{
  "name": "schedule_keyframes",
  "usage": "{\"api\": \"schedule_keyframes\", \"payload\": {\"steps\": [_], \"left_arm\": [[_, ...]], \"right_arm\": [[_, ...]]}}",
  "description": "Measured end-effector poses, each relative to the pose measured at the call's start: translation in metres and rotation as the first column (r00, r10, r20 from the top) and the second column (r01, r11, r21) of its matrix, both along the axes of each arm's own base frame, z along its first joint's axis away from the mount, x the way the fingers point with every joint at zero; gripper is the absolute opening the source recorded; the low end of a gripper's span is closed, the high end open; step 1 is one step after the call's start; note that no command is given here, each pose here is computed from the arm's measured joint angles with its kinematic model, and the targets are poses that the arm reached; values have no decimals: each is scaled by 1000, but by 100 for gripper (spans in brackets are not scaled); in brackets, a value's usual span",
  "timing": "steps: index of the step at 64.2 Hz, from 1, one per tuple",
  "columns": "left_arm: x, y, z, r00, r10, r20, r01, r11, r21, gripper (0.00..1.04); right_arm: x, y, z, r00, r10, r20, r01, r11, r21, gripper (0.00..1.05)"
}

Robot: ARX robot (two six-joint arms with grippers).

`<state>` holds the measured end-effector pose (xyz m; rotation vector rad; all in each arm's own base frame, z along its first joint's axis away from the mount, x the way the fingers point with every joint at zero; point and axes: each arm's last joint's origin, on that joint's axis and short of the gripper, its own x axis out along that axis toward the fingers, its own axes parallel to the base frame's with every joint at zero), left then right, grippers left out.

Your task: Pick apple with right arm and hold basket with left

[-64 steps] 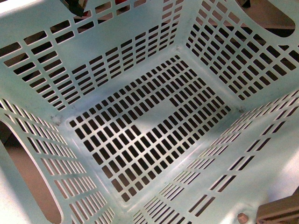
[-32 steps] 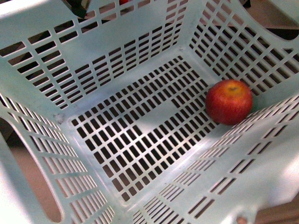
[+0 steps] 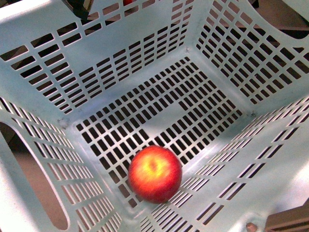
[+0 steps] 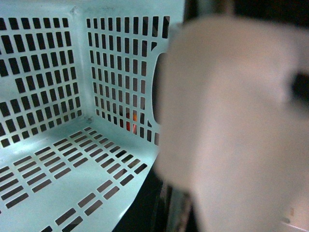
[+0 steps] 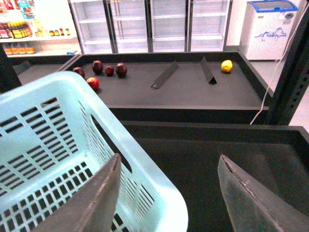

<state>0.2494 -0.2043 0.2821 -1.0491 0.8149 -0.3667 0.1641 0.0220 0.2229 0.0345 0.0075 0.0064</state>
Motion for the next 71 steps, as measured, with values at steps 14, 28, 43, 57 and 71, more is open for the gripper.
{"api": "schedule_keyframes", "payload": {"steps": [14, 28, 43, 57, 71], "left_arm": [[0, 0, 0, 1000, 7, 4, -7, 1000, 4, 7], [0, 0, 0, 1000, 3, 0, -3, 1000, 0, 7], [0, 0, 0, 1000, 4, 0, -4, 1000, 0, 7], [0, 0, 0, 1000, 7, 2, -7, 1000, 2, 7], [0, 0, 0, 1000, 4, 1, -4, 1000, 1, 7]], "right_arm": [[-15, -9, -21, 1000, -3, -3, 3, 1000, -25, 19], [-26, -21, -32, 1000, -9, 0, 9, 999, -31, 2], [-36, -22, -41, 1000, -5, 0, 5, 999, -31, 2], [-43, -22, -47, 1000, -5, 1, 6, 999, -31, 2], [-47, -22, -50, 1000, -5, 25, 6, 999, -31, 2]]}}
